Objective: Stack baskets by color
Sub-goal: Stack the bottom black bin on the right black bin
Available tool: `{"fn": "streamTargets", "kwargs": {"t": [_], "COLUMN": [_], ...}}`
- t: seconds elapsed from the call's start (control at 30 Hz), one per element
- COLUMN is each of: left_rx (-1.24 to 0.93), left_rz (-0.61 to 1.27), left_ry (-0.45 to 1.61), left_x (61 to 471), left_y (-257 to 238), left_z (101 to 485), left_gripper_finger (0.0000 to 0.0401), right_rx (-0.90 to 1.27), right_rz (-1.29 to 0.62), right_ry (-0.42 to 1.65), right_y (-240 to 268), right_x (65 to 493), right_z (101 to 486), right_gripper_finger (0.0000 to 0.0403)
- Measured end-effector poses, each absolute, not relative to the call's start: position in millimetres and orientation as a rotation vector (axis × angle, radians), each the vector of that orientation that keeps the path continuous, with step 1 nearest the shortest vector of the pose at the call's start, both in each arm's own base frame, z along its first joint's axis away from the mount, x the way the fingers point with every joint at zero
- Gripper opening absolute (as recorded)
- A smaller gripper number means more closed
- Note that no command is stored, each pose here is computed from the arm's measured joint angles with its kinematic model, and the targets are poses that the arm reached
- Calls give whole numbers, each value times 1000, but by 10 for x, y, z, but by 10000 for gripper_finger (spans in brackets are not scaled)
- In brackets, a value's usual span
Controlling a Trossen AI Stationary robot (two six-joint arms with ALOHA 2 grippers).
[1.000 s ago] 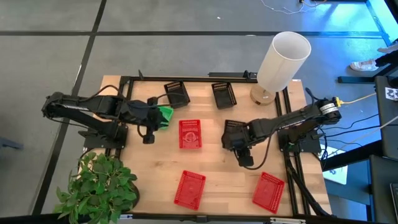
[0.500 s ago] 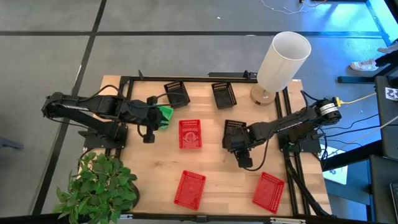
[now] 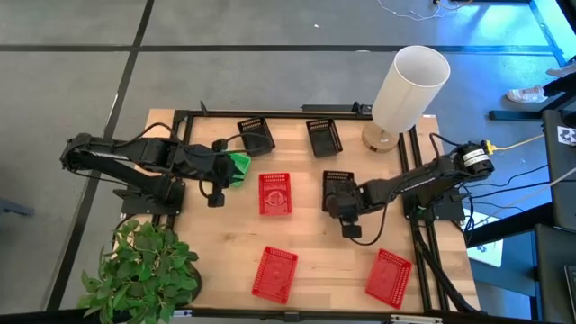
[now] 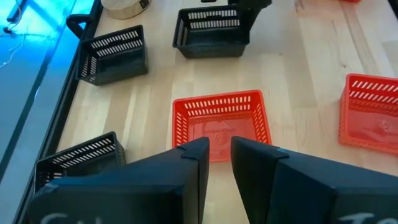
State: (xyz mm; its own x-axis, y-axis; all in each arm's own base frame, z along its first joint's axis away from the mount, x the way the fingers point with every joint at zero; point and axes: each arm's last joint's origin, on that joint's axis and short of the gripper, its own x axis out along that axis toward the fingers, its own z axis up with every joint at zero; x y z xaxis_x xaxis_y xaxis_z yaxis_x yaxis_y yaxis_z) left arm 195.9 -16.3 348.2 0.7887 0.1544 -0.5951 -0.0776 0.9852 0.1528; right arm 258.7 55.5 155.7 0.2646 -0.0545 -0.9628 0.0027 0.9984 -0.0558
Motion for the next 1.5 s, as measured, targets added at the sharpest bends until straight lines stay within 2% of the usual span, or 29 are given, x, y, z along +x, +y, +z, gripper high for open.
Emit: {"fn": "streamTargets", "kwargs": {"t": [0.07,0.17,0.47,0.73,1.23,1.5], "left_rx": [122,122,105,106,112,109], "left_rz": [125,126,131,132,157,169], "left_ry": [651,651,649,650,648,650], "left_x": [1959,1959,1959,1960,1960,1968], "left_y": [-163,-163,-163,-163,-154,-152], "left_z": [3482,3482,3482,3481,3482,3477], "left_gripper_finger": [58,58,58,58,58,58], "right_rx": [-44,-37,-183,-390,-389,-380], "right_rz": [-54,-65,28,2,-160,-19], "right_ry": [1300,1302,1293,1226,1269,1335], "right_y": [524,476,364,47,-1084,-1407], "right_x": [2594,2625,2870,3031,2924,3006], "right_z": [1560,1604,2193,2707,2665,2318], "right_gripper_finger": [12,6,3,2,1,0]}}
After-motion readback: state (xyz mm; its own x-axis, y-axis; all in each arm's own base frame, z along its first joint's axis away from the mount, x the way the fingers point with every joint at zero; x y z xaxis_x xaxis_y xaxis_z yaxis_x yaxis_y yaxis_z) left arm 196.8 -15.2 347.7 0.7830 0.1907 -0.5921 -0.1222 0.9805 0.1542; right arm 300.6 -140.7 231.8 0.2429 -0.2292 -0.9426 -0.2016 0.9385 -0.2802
